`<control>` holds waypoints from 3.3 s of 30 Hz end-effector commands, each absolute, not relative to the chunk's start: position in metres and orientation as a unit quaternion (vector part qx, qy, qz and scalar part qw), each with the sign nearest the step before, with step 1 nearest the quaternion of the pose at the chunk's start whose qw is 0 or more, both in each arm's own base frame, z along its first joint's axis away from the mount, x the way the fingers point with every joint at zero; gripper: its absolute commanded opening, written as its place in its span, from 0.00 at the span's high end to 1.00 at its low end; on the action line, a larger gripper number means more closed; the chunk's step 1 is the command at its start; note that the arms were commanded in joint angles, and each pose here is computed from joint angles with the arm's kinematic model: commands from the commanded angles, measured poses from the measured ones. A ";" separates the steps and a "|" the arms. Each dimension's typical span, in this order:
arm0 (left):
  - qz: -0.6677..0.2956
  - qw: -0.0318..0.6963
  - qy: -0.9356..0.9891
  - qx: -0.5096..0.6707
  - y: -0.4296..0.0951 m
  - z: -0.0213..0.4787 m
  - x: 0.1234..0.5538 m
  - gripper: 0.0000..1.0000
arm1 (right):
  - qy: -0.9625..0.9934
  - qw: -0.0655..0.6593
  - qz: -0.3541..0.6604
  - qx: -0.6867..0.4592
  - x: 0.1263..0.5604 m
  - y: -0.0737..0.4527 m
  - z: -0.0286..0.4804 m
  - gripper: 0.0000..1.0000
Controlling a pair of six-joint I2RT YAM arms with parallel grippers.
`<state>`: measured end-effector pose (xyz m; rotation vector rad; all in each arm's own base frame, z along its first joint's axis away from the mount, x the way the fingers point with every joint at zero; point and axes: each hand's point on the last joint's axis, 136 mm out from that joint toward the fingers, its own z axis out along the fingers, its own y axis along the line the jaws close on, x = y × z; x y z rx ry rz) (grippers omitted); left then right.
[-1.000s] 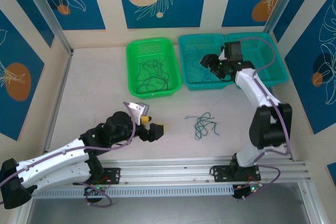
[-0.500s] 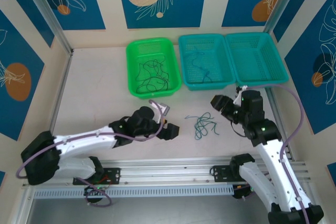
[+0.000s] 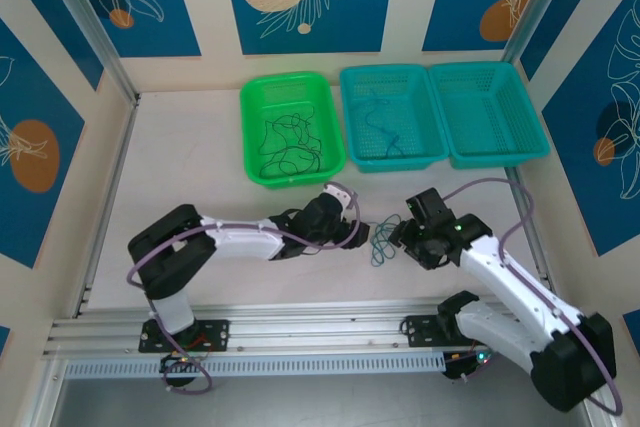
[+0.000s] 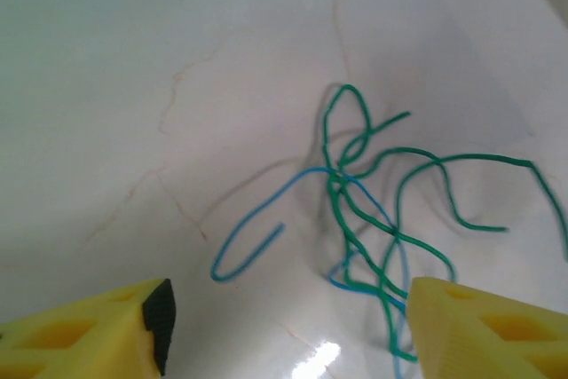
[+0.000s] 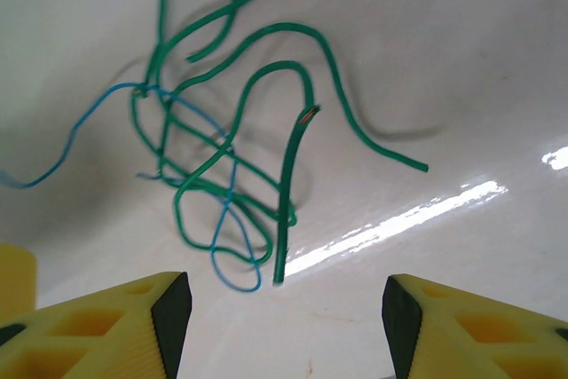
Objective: Untangle the cables
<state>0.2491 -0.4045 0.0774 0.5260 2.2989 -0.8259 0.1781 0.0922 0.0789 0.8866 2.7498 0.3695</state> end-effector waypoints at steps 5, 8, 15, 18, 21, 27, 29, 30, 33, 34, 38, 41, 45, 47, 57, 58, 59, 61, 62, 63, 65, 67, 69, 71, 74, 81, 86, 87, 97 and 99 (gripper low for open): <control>-0.295 0.329 0.880 0.176 -0.420 0.067 0.268 0.72 | 0.919 0.125 0.097 0.362 0.204 0.092 0.071 0.39; -0.299 0.312 0.886 0.168 -0.417 0.062 0.264 0.97 | 0.917 0.128 0.082 0.370 0.212 0.089 0.064 0.39; -0.305 0.301 0.891 0.154 -0.387 0.075 0.254 1.00 | 0.892 0.124 0.032 0.433 0.218 0.062 0.041 0.80; -0.300 0.306 0.891 0.147 -0.367 0.084 0.250 1.00 | 0.878 0.135 0.030 0.457 0.222 0.049 0.040 0.89; -0.291 0.314 0.894 0.131 -0.341 0.090 0.245 1.00 | 0.864 0.141 0.030 0.482 0.223 0.036 0.039 0.98; -0.264 0.331 0.901 0.094 -0.278 0.094 0.233 1.00 | 0.837 0.147 0.040 0.525 0.222 0.014 0.040 1.00; -0.252 0.338 0.903 0.080 -0.254 0.096 0.228 1.00 | 0.827 0.152 0.035 0.540 0.221 0.006 0.044 1.00; -0.244 0.341 0.905 0.070 -0.241 0.095 0.225 1.00 | 0.822 0.157 0.029 0.547 0.219 0.000 0.047 1.00; -0.225 0.361 0.904 0.041 -0.200 0.101 0.215 1.00 | 0.805 0.177 0.019 0.565 0.218 -0.015 0.058 1.00; -0.215 0.368 0.904 0.031 -0.186 0.101 0.211 1.00 | 0.799 0.184 0.018 0.572 0.219 -0.020 0.062 1.00; -0.209 0.398 0.893 -0.006 -0.143 0.109 0.198 1.00 | 0.816 0.210 0.038 0.537 0.235 -0.023 0.076 1.00; -0.247 0.406 0.880 -0.015 -0.138 0.114 0.191 1.00 | 0.879 0.224 0.144 0.396 0.270 0.030 0.091 0.95; -0.278 0.397 0.875 -0.010 -0.148 0.110 0.188 1.00 | 0.928 0.210 0.202 0.230 0.274 0.099 0.111 0.51; -0.273 0.387 0.881 -0.008 -0.149 0.107 0.188 1.00 | 0.935 0.217 0.204 0.191 0.270 0.113 0.126 0.42; -0.264 0.382 0.885 0.024 -0.165 0.117 0.199 1.00 | 0.915 0.237 0.326 0.034 0.227 0.217 0.179 0.30; -0.265 0.383 0.885 0.025 -0.166 0.117 0.200 1.00 | 0.918 0.213 0.334 0.015 0.221 0.235 0.173 0.31; -0.264 0.382 0.885 0.027 -0.167 0.118 0.201 1.00 | 0.923 0.195 0.333 0.006 0.218 0.248 0.168 0.31; -0.263 0.378 0.887 0.033 -0.169 0.118 0.201 1.00 | 0.938 0.163 0.307 -0.010 0.215 0.272 0.151 0.31; -0.261 0.376 0.888 0.034 -0.169 0.116 0.201 1.00 | 0.944 0.154 0.293 -0.011 0.216 0.280 0.143 0.31; -0.262 0.376 0.888 0.034 -0.170 0.117 0.201 1.00 | 0.951 0.142 0.276 -0.013 0.218 0.290 0.133 0.31; -0.263 0.374 0.889 0.037 -0.171 0.117 0.201 1.00 | 0.959 0.122 0.255 -0.025 0.223 0.310 0.115 0.32; -0.264 0.374 0.888 0.035 -0.171 0.117 0.200 1.00 | 0.965 0.101 0.239 -0.032 0.229 0.329 0.096 0.33; -0.265 0.374 0.888 0.034 -0.170 0.117 0.200 1.00 | 0.970 0.083 0.224 -0.035 0.235 0.343 0.078 0.37; -0.266 0.374 0.888 0.033 -0.170 0.117 0.199 1.00 | 0.974 0.066 0.212 -0.036 0.237 0.353 0.063 0.40; -0.268 0.372 0.888 0.030 -0.168 0.116 0.198 1.00 | 0.979 0.052 0.196 -0.035 0.238 0.362 0.044 0.42; -0.270 0.373 0.887 0.026 -0.165 0.113 0.195 1.00 | 0.985 0.049 0.167 -0.012 0.244 0.355 0.017 0.59; -0.270 0.373 0.887 0.024 -0.164 0.112 0.194 1.00 | 0.986 0.034 0.164 -0.003 0.240 0.349 0.009 0.87; -0.271 0.373 0.887 0.022 -0.163 0.112 0.194 1.00 | 0.986 0.038 0.161 -0.002 0.241 0.346 0.010 0.93; -0.236 0.391 0.889 0.004 -0.143 0.115 0.193 1.00 | 0.980 0.129 0.125 0.087 0.268 0.244 0.043 1.00; -0.230 0.396 0.889 -0.004 -0.138 0.116 0.194 1.00 | 0.972 0.140 0.126 0.139 0.275 0.205 0.048 1.00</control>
